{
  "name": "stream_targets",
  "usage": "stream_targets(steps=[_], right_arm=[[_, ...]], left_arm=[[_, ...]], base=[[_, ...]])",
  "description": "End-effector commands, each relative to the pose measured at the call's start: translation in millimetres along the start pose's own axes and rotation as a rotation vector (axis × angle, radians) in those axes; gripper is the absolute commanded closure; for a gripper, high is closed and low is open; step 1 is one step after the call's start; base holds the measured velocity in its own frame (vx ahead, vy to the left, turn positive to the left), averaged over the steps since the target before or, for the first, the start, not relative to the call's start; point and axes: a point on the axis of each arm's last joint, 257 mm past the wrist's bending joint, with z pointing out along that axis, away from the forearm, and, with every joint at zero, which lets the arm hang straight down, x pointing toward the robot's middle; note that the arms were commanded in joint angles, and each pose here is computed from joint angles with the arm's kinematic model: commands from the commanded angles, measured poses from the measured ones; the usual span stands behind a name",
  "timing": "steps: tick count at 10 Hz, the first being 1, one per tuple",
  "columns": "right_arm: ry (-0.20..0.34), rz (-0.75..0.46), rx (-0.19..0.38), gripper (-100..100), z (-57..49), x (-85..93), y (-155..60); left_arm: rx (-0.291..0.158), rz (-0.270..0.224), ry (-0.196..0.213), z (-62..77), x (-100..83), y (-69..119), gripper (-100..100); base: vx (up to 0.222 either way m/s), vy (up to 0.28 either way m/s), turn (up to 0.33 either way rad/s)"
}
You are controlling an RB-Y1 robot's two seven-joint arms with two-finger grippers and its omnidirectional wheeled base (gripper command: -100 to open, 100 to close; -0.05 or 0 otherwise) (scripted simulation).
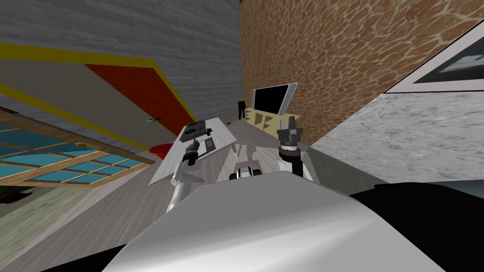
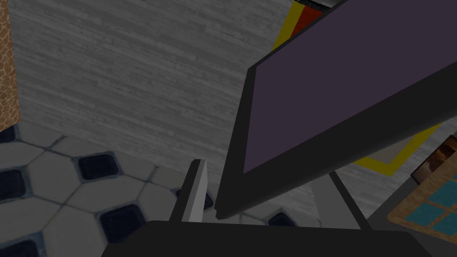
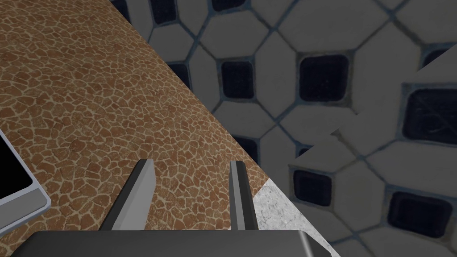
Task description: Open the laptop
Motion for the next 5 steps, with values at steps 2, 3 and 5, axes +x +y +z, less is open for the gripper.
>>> stream_targets(steps=[2, 3, 5], right_arm=[[0.000, 0.000, 0.000, 0, 0.0, 0.0, 0.0], [0.000, 0.000, 0.000, 0, 0.0, 0.0, 0.0], [0.000, 0.000, 0.000, 0, -0.1, -0.1, 0.0]], left_arm=[[-0.030, 0.113, 0.013, 5.5, 15.6, 17.0, 100], [-0.021, 0.089, 0.003, 5.8, 9.1, 11.1, 100], [0.025, 0.108, -0.003, 20.3, 10.8, -5.0, 100]], base=[[-0.016, -0.044, -0.090], [-0.011, -0.024, -0.028], [-0.009, -0.045, 0.105]])
